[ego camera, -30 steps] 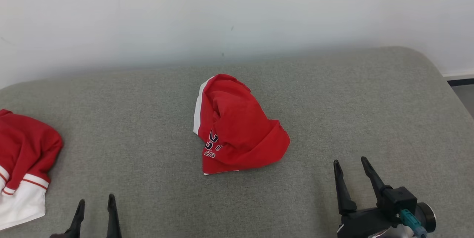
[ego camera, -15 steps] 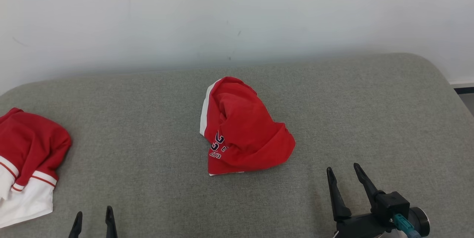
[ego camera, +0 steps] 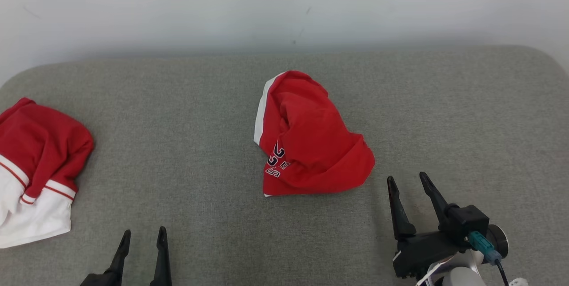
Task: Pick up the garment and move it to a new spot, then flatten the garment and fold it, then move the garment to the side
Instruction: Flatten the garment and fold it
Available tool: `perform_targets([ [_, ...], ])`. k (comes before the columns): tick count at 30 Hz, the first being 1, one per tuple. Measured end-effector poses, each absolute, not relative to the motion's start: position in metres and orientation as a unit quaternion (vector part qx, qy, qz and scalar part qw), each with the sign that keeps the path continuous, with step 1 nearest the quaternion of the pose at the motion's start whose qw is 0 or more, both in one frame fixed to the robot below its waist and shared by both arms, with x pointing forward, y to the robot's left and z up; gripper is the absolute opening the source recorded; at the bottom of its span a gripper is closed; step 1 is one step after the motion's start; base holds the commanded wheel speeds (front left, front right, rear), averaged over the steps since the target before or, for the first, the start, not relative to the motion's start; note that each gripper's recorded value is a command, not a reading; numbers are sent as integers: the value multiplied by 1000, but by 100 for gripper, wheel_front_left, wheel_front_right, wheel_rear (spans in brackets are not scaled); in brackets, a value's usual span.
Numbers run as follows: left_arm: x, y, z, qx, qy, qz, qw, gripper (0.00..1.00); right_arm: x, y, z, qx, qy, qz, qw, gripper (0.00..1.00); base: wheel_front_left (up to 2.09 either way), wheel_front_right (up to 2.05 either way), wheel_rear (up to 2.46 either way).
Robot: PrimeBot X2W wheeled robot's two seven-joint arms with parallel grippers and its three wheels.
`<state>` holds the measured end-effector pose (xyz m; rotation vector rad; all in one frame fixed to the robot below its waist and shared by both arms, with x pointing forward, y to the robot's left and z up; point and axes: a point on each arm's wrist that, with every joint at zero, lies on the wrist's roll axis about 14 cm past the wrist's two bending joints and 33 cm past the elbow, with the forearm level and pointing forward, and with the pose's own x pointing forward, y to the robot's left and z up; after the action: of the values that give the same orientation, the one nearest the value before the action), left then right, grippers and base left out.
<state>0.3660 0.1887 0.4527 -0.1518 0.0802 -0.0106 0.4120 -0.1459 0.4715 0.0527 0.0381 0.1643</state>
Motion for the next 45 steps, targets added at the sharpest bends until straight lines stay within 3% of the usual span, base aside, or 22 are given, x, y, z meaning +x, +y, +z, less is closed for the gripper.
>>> perform_targets([
  [17, 376, 202, 429, -76, 75, 23, 994, 100, 466, -101, 413, 87, 105, 120, 983, 97, 0, 0, 0],
  [19, 375, 205, 428, -76, 76, 29, 994, 100, 469, -93, 412, 90, 107, 129, 982, 0, 0, 0, 0],
  [31, 369, 204, 431, -86, 72, 29, 993, 100, 478, -82, 512, 109, -46, 155, 981, 0, 0, 0, 0],
  [45, 351, 174, 443, -101, 59, -17, 993, 100, 424, -46, 660, 158, -228, 243, 929, 0, 0, 0, 0],
])
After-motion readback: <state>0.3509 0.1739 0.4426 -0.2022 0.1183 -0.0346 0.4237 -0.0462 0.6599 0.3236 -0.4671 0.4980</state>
